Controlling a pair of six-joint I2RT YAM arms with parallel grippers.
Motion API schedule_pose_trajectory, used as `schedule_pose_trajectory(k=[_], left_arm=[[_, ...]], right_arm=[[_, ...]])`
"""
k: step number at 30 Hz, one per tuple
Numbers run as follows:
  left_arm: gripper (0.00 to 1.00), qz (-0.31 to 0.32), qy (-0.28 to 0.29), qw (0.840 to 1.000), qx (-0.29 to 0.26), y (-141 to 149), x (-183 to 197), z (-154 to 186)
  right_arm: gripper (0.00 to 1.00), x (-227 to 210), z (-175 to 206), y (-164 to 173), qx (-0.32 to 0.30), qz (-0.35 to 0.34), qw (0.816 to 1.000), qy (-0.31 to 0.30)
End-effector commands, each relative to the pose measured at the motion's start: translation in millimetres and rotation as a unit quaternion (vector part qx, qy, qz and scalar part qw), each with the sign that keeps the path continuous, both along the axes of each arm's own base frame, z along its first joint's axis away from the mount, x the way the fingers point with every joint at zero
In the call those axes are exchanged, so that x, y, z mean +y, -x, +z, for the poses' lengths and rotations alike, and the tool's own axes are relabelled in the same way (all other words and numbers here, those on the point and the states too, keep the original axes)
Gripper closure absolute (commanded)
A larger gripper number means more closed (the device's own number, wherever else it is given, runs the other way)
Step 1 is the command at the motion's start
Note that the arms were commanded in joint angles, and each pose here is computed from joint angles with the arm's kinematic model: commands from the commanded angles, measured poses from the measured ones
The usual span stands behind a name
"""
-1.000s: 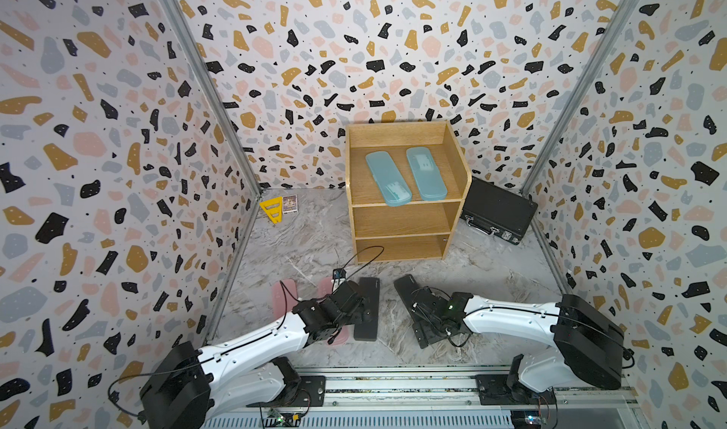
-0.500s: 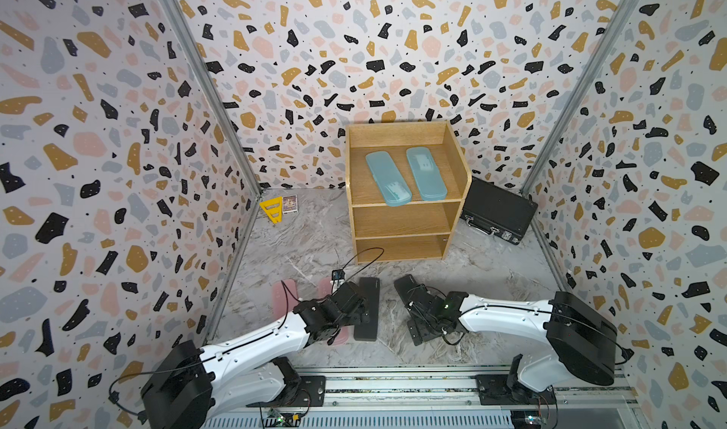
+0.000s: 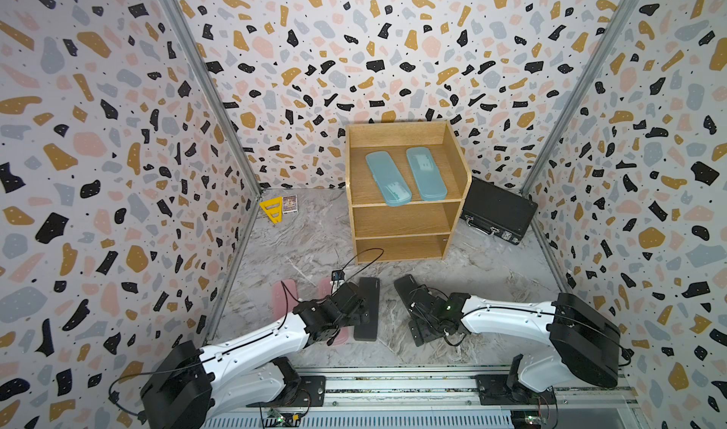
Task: Place the pencil cases on the shelf according to color
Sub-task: Pick up the pencil case from the center of the board.
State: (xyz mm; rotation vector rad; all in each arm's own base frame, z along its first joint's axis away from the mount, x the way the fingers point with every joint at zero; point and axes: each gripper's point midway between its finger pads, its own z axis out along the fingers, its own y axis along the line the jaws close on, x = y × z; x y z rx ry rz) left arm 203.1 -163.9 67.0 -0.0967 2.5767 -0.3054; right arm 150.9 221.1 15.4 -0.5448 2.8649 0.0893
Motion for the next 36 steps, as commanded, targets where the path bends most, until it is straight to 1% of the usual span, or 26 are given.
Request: schedule_pose_trajectory(k=[1, 3, 13, 15, 21, 28, 36], left_arm=[[0.0, 0.002, 0.004, 1.0, -0.003, 1.1, 0.7, -0.5], [0.0, 0.002, 0.003, 1.0, -0.002, 1.1, 0.8, -0.8], [0.0, 0.003, 0.001, 1.0, -0.006, -0.5, 1.1, 3.0], [0.0, 0.001, 0.005, 1.0, -0.008, -1.2, -0.8, 5.6], [0.0, 0.001, 0.008, 1.0, -0.012, -3.2, -2.2, 12.1], [0.0, 0.015, 0.012, 1.0, -0.025, -5.0, 2.2, 17.9], [0.0, 0.015, 0.016, 0.999, -0.033, -8.6, -0.5, 25.0]], right_arm=[[0.06, -34.6, -20.6, 20.4, 0.036, 0.008, 0.997, 0.068], [0.09, -36.3, -20.5, 20.0, 0.032, 0.004, 0.997, 0.067], [0.37, -38.2, -14.0, 17.6, 0.012, 0.002, 0.999, 0.05], [0.4, -38.6, -8.8, 16.2, 0.006, 0.001, 0.999, 0.047], [0.47, -37.8, 16.9, 11.1, -0.026, -0.003, 1.0, 0.014], [0.48, -44.8, 51.0, 11.4, -0.052, -0.009, 0.998, -0.016], [0.49, -50.2, 77.1, 11.7, -0.075, -0.021, 0.996, -0.05]])
